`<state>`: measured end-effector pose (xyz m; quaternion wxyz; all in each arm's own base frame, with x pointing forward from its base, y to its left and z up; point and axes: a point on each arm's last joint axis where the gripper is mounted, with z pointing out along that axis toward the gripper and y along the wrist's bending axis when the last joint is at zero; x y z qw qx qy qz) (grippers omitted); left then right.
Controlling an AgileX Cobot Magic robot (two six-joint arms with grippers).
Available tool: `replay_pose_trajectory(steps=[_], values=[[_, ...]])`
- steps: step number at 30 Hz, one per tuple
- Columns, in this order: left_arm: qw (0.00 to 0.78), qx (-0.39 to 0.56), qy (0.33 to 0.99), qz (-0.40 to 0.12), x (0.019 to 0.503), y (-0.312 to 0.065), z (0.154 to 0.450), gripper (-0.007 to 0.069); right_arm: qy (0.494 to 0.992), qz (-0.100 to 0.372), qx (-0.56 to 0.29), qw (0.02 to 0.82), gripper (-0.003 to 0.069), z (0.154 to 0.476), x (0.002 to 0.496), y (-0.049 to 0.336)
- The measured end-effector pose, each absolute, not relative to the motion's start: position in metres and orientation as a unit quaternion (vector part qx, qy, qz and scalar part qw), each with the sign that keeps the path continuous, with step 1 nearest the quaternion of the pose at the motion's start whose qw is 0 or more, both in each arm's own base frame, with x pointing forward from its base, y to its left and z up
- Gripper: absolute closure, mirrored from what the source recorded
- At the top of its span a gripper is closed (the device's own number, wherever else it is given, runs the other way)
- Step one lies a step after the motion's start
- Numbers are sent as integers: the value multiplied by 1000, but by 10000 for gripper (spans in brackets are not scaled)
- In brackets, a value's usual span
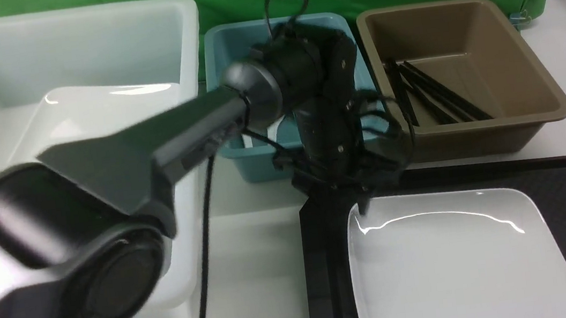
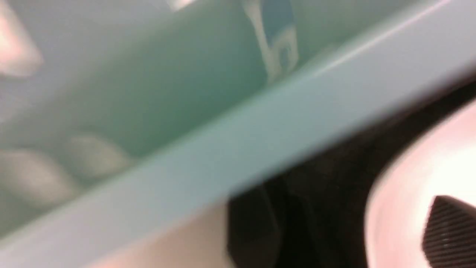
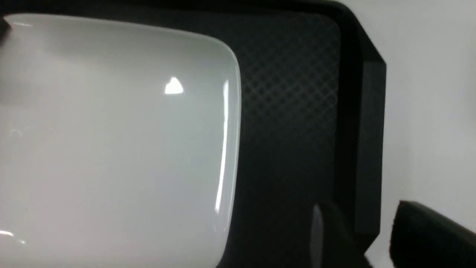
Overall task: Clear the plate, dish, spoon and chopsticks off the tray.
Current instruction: Use the left arm to move the plate from right to left, then use the right arm to grab a plate from the dinner plate
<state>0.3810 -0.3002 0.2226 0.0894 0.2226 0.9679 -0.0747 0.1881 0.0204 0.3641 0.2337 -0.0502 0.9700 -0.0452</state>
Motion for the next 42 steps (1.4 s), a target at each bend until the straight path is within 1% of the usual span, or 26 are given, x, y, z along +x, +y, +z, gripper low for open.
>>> replay_pose_trajectory(steps=[1,2,3,4,5,6,7,8,9,11,13,15,17,18,20,22,27,30,34,38,39,41,42], values=[[93,223,968,-75,381,-300,226,230,970,-45,-50,233,382,364,188,20],[111,224,965,-78,378,-297,243,263,971,-46,-48,228,375,364,187,20],[139,225,960,-90,372,-291,272,360,973,-46,-46,220,353,362,186,20],[146,225,959,-93,370,-290,280,372,974,-47,-46,218,346,362,186,20],[173,229,952,-104,360,-282,309,506,977,-47,-42,206,298,357,184,20],[178,230,951,-106,357,-280,315,527,977,-48,-41,203,292,355,184,19],[194,234,946,-110,344,-269,336,586,980,-48,-37,191,240,348,183,19],[197,234,946,-109,338,-264,342,596,980,-48,-37,190,219,344,184,19],[198,235,945,-109,336,-263,344,599,980,-48,-37,190,210,343,184,19],[198,236,947,-97,317,-246,353,616,981,-45,-32,188,179,327,185,20],[192,231,950,-82,302,-231,355,619,981,-37,-26,188,167,312,186,21],[183,219,956,-62,279,-210,354,619,985,-29,-20,167,163,288,184,23],[192,203,959,-56,257,-190,358,619,988,-18,-18,149,162,265,183,25],[192,192,961,-55,245,-180,354,619,991,-13,-16,135,160,251,182,26],[209,173,960,-72,218,-160,353,617,993,-6,-5,120,158,229,184,28],[221,160,958,-91,201,-149,353,617,994,-5,-1,106,159,216,186,29],[227,140,955,-132,162,-125,335,617,997,10,14,79,159,195,197,34],[241,132,951,-143,144,-112,328,617,997,16,15,67,159,185,202,37],[267,128,942,-159,124,-97,327,617,999,16,15,49,159,171,209,39],[281,126,936,-168,116,-90,330,617,999,15,18,28,167,160,212,40],[284,123,935,-171,115,-90,331,617,999,16,20,26,176,158,213,40],[289,120,934,-173,114,-88,333,617,999,23,27,20,246,154,216,42],[289,120,934,-173,114,-88,333,617,999,23,26,19,246,154,216,42]])
